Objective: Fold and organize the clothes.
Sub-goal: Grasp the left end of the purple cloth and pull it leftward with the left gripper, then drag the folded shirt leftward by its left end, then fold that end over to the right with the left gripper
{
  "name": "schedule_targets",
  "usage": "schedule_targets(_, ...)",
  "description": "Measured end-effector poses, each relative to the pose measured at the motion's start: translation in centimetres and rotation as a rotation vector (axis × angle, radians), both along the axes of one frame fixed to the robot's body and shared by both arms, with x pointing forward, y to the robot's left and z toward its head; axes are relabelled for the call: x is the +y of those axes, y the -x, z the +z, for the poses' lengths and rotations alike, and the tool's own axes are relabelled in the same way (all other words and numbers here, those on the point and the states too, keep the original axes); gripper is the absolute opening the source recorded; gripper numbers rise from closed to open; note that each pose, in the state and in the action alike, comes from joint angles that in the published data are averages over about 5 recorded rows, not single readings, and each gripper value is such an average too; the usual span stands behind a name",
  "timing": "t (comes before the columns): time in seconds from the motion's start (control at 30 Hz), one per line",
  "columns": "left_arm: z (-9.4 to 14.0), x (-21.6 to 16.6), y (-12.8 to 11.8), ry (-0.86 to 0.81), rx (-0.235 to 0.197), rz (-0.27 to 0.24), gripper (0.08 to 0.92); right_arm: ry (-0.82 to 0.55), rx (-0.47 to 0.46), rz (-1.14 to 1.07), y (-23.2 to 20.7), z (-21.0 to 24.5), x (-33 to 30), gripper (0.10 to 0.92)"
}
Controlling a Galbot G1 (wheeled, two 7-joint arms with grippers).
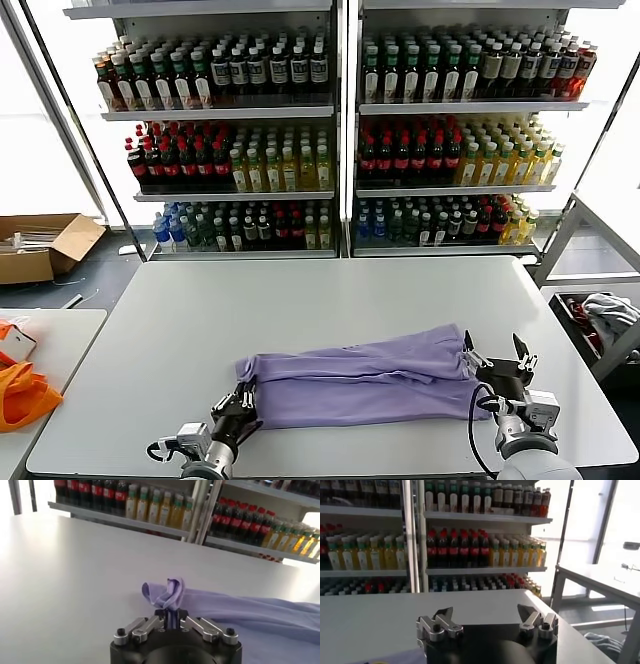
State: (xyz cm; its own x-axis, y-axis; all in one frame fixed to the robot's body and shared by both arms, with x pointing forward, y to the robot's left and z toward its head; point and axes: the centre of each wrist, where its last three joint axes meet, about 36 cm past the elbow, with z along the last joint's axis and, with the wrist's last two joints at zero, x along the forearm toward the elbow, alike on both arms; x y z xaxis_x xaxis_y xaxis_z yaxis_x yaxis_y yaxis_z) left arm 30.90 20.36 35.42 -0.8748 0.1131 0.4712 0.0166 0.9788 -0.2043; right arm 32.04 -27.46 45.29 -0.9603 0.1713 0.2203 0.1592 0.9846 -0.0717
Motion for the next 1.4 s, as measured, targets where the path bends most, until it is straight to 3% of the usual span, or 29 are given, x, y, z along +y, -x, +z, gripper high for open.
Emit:
schedule_targets(0.13, 0.1, 0.6, 0.0, -0.023, -0.018, 0.010, 0.103, -0.003, -0.008, 0.004, -0.1, 0.4, 0.1, 0.823)
schedule_targets(0.37, 1.4, 3.8, -0.7, -0.101, -0.081, 0.049, 0.103, -0.011, -0.016, 0.009, -0.4, 0.7, 0.1, 0.823)
schedule_targets(0.77, 7.6, 18.3, -2.9, -0.415, -0.237, 0.195, 0.103, -0.036, -0.022, 0.014, -1.1, 0.7, 0.8, 0.823)
schedule_targets(0.97, 10.4, 23.8, -3.3, -0.569, -0.281, 0.248, 0.103, -0.049, -0.027, 0.016, -1.1, 0.6, 1.3, 0.823)
schedule_targets(1.17, 10.5, 23.9, -3.1, -0.627, -0.293, 0.228, 0.103, -0.053, -0.030, 0.014, -0.7, 0.7, 1.7, 0.823)
schedule_targets(1.4, 7.0, 19.2, -2.5, -0.586, -0.251, 0.132, 0.103, -0.050, -0.030, 0.000, 0.1, 0.8, 1.6, 0.823)
